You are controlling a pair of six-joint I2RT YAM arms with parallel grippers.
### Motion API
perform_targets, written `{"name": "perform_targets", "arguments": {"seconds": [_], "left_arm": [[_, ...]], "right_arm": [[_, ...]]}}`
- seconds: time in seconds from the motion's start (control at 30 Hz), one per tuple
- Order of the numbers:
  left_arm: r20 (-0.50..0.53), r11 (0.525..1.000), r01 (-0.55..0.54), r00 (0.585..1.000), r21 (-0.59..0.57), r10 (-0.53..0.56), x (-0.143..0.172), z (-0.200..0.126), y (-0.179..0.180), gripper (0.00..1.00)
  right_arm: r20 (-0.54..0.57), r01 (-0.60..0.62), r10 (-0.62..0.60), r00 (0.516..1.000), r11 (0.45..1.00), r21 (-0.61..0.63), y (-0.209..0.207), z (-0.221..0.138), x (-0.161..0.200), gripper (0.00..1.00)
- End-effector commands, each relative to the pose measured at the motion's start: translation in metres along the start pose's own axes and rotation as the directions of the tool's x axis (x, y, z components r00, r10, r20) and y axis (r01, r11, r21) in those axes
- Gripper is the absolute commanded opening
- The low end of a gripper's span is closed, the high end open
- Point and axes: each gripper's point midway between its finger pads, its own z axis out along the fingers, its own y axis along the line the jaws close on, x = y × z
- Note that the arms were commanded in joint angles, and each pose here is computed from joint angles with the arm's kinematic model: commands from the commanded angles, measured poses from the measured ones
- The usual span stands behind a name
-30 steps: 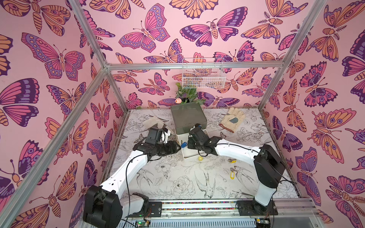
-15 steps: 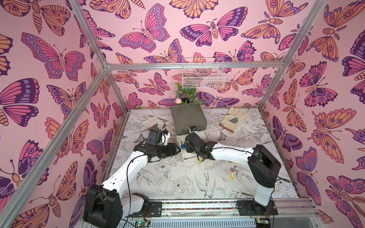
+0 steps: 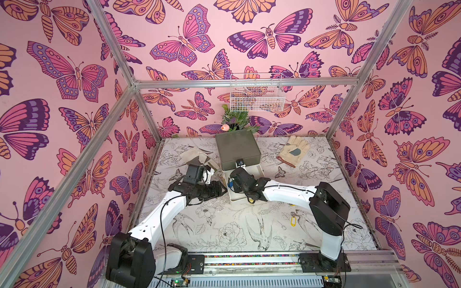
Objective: Take the keys out of the drawer
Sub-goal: Pick up the key from the drawer.
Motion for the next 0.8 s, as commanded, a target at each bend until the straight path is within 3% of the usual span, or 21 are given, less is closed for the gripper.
{"name": "perform_targets", "arguments": {"seconds": [0.0,0.1,0.43,0.77], "left_arm": [[-0.017,1.0,0.02,1.0,-0.007,-0.02,0.006,0.001,0.007,0.66],[-0.007,1.0,0.02,1.0,-0.012,-0.02,0.004,-0.001,0.008,0.66],[0.022,1.0,0.019,1.0,-0.009,-0.018,-0.002,-0.006,0.007,0.67],[0.028,0.999,0.032,0.999,-0.008,-0.032,-0.002,-0.008,0.008,0.66]], "right_arm": [[-0.149,0.065,-0.062,0.987,0.998,0.01,-0.008,0.008,0.044,0.12],[-0.149,0.041,-0.038,0.988,0.999,0.013,-0.014,-0.005,0.043,0.0],[-0.089,-0.024,0.025,0.996,1.0,0.012,-0.032,-0.059,0.017,0.0],[0.012,-0.118,0.119,0.993,0.993,-0.024,-0.042,-0.077,-0.018,0.0]]}}
